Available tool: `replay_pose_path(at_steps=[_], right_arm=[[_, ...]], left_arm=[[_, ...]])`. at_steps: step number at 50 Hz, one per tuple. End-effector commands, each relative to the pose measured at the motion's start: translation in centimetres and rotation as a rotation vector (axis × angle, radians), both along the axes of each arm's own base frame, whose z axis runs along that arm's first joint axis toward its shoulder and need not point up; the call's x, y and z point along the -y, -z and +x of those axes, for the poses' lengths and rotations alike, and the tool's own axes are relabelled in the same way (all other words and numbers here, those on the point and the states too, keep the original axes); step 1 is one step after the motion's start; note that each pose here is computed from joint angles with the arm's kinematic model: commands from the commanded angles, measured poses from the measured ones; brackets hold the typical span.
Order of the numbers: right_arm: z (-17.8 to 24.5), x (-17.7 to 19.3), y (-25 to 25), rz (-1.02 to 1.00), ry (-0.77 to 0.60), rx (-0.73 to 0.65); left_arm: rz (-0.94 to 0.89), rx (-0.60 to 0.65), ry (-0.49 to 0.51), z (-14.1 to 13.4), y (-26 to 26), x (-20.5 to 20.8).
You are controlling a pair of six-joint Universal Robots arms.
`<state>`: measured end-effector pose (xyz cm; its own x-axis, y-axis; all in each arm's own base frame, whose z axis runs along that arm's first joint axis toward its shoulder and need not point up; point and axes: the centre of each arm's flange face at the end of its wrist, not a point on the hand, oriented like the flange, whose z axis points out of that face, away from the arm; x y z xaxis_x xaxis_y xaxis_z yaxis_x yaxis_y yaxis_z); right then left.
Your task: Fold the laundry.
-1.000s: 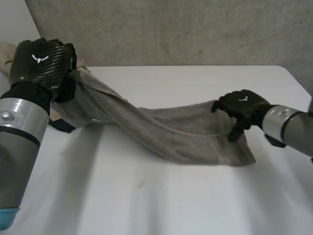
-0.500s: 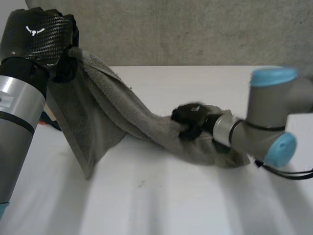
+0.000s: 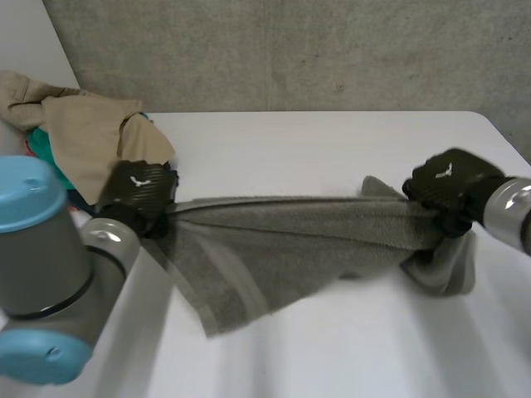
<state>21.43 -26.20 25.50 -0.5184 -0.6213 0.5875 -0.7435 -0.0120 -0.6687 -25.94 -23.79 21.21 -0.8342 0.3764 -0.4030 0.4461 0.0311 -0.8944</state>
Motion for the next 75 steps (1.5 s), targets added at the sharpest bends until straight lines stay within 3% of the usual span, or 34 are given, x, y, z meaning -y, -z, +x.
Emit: replay_pose_path(at_steps=[1, 5, 6, 7, 10, 12, 17, 24, 38, 47, 52, 57, 61, 68, 75], right_arm=[[1.8, 6.8, 3.2, -0.16, 0.114, -0.096], [4.0, 11.5, -1.8, -0.524, 0.165, 0.031], [4.6, 12.6, -4.8, -0.694, 0.174, 0.116], [4.7, 13.0, -6.1, -0.774, 0.182, 0.157], [4.9, 13.0, -10.9, -1.056, 0.191, 0.324], [4.9, 12.7, -11.4, -1.096, 0.186, 0.345], [5.2, 11.8, -8.1, -0.91, 0.143, 0.282], [5.4, 10.0, -1.7, -0.591, 0.1, 0.219], [4.8, 6.8, 9.1, -0.184, 0.077, 0.142], [3.4, 4.4, 6.4, -0.026, 0.092, 0.093], [1.8, 6.0, 2.9, -0.067, 0.112, 0.116], [1.9, 7.6, 1.1, -0.119, 0.011, 0.131], [1.1, 9.4, 2.3, -0.128, -0.026, 0.08], [-0.4, 9.3, 4.7, -0.025, 0.086, -0.013], [-2.4, 7.1, 6.5, 0.162, 0.202, 0.141]], left_arm=[[-0.115, 0.03, 0.052, -3.6, -0.5, 5.8], [-0.423, 0.004, 0.039, -5.8, -7.2, 10.0], [-0.502, -0.008, 0.028, -6.0, -9.0, 10.6], [-0.659, -0.041, -0.001, -6.2, -12.5, 11.4], [-0.888, -0.113, -0.052, -6.0, -17.4, 11.6], [-0.923, -0.135, -0.055, -6.1, -18.1, 11.4], [-0.828, -0.091, -0.032, -5.9, -15.9, 10.5], [-0.609, -0.017, 0.009, -5.3, -8.7, 9.1], [-0.27, 0.103, 0.051, -3.6, 2.6, 5.6], [-0.258, 0.106, 0.052, -1.9, 1.4, 2.7], [-0.262, 0.103, 0.054, -1.1, 0.5, 1.1], [-0.259, 0.096, 0.054, -0.6, 0.0, 0.2], [-0.263, 0.079, 0.05, -0.4, -0.6, -0.1], [-0.244, 0.042, 0.042, -0.2, -0.9, -0.2], [-0.255, 0.036, 0.043, -0.2, -1.3, -0.1]])
